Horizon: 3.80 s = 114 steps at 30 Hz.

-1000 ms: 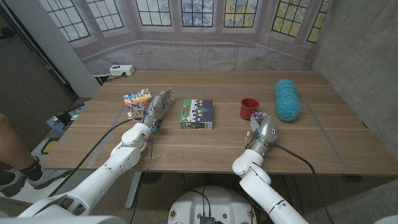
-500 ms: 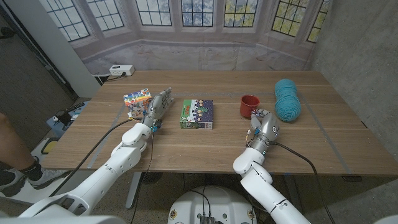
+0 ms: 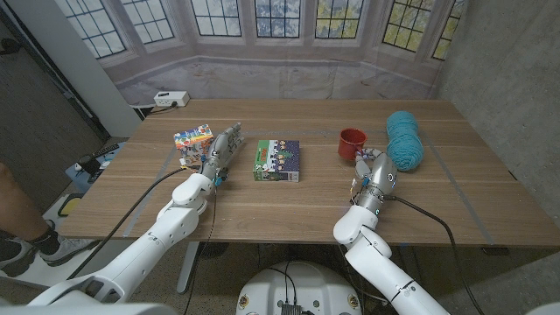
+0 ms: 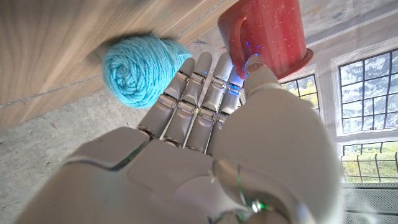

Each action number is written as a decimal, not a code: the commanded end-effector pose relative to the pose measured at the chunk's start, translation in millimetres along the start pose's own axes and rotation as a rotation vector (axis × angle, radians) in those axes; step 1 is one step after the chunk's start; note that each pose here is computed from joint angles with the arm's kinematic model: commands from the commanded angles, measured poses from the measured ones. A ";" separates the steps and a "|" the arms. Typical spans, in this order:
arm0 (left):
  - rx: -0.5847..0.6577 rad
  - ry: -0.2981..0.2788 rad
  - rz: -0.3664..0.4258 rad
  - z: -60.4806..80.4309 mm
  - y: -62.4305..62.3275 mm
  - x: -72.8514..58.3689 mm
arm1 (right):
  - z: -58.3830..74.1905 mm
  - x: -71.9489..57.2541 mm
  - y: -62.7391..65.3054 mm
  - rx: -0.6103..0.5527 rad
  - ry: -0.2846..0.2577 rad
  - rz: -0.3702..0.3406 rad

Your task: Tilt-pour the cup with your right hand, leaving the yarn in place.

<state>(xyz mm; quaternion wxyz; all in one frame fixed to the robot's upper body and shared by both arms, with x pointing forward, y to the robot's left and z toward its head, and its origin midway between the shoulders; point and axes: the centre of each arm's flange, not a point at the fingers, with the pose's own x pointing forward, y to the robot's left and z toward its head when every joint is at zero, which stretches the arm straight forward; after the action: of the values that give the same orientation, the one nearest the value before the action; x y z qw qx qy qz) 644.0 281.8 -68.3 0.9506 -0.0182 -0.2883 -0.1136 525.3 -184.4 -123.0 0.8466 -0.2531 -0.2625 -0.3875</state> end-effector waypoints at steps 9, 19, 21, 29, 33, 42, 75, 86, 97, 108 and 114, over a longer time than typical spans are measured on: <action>0.017 -0.018 0.014 8.4 1.2 -4.4 | 9.1 8.0 -22.0 -0.033 -0.079 0.034; 0.014 -0.017 0.017 6.6 -0.4 -8.8 | 12.6 12.2 -30.1 -0.055 -0.123 0.053; 0.011 -0.016 0.017 5.9 -0.9 -9.3 | 13.7 12.9 -31.9 -0.060 -0.132 0.057; 0.014 -0.016 0.018 5.5 -1.7 -9.9 | 17.2 19.8 -39.9 -0.082 -0.160 0.079; 0.014 -0.015 0.021 5.6 -1.7 -10.0 | 18.1 23.2 -43.3 -0.095 -0.177 0.092; 0.014 -0.008 0.023 4.1 -2.3 -10.5 | 18.6 30.0 -53.5 -0.139 -0.197 0.140; 0.011 0.005 0.016 0.4 -13.4 1.8 | 5.7 66.0 -105.6 -0.374 -0.265 0.277; 0.006 0.007 0.021 -1.8 -13.4 3.3 | 10.9 78.1 -117.2 -0.457 -0.296 0.328; -0.003 -0.002 0.030 -2.4 -13.1 2.8 | 17.6 88.0 -125.6 -0.553 -0.333 0.362; -0.002 -0.017 0.029 3.2 -12.7 2.8 | 28.0 95.3 -134.7 -0.666 -0.396 0.376; -0.010 -0.020 0.031 2.7 -12.6 1.3 | 34.1 95.4 -134.7 -0.733 -0.453 0.382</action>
<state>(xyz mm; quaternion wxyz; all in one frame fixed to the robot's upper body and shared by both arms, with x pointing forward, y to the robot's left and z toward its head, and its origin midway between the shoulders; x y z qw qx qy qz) 643.0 269.0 -65.8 0.9506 -0.0235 -0.2931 -0.0997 468.1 -291.7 -16.2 0.7240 -0.6046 -0.2335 -0.2362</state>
